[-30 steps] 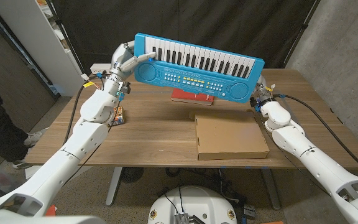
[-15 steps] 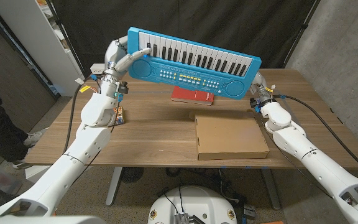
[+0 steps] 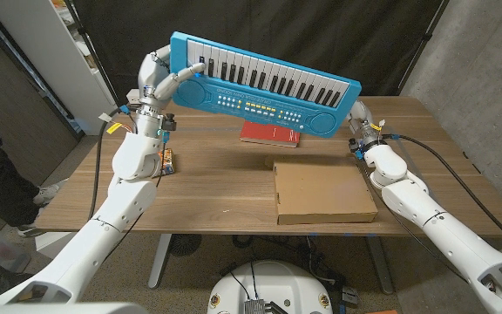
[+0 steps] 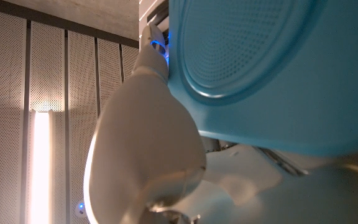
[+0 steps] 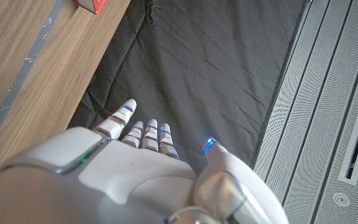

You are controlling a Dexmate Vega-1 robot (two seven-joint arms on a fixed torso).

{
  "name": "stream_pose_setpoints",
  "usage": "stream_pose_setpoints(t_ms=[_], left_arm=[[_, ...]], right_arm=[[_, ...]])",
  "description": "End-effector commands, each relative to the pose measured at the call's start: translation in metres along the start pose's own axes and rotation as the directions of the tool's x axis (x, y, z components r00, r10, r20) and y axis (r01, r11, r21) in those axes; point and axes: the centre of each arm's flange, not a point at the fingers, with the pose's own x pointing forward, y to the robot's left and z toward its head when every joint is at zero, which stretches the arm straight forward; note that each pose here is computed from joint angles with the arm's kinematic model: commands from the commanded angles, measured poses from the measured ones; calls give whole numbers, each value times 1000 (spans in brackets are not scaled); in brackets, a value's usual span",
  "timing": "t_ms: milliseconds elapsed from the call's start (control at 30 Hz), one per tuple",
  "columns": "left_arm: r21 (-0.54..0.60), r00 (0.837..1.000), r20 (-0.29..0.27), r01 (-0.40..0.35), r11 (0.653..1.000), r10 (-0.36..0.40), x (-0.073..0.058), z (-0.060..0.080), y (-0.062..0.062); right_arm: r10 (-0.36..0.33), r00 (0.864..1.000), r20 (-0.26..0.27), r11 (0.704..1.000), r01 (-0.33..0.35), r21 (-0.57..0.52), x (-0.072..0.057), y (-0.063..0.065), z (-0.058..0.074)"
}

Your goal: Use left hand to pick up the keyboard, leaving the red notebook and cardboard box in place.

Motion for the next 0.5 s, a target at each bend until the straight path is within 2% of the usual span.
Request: stream_pose_setpoints(t_ms=[33, 333, 500], left_arm=[[9, 998, 61, -8, 1000, 7, -1, 9, 10], [-1, 997, 71, 12, 1000, -12, -1, 7, 26], [-10, 997, 81, 20, 1000, -19, -1, 6, 31]], right_arm=[[-19, 1000, 22, 1000, 19, -24, -7, 6, 13], [-35, 998, 47, 996, 38, -79, -20, 12, 32], [-59, 996, 59, 993, 64, -96, -27, 12, 39]])
